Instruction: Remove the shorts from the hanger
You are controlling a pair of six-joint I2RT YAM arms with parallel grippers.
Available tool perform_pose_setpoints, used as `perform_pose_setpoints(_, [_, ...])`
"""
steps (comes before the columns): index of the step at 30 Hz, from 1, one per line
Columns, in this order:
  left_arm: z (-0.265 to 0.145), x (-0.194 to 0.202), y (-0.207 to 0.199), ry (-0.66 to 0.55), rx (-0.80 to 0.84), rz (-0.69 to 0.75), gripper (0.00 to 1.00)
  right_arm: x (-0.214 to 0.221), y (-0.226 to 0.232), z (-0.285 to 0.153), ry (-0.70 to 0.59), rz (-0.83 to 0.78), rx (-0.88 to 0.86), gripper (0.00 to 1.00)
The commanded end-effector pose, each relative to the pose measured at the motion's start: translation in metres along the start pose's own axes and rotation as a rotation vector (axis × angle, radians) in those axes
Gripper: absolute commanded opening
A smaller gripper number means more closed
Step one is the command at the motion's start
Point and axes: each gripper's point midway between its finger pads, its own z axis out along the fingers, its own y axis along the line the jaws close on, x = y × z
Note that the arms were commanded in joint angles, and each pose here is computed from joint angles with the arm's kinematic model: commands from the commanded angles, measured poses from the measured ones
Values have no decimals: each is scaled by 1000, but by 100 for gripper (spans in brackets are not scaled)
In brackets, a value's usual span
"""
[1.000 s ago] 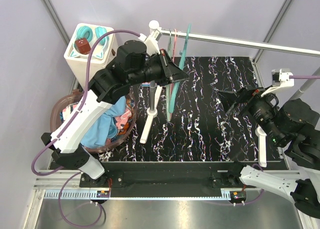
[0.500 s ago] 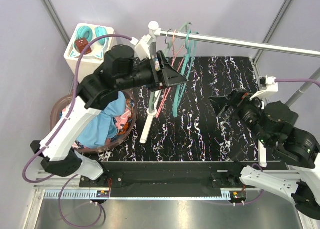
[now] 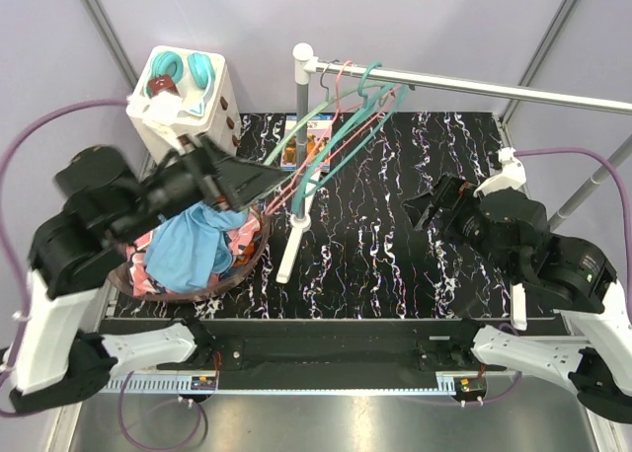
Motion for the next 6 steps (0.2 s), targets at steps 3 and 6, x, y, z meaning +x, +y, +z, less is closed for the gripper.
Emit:
perform_pose_setpoints(3, [-49,-22,66,-248,-287,63,93,-20,-25,-22,-61,44,103,100])
perform_pose_setpoints(6, [-58,-27,80,-295,-352,94,94,-30,-29,-35,-104,50,86,100])
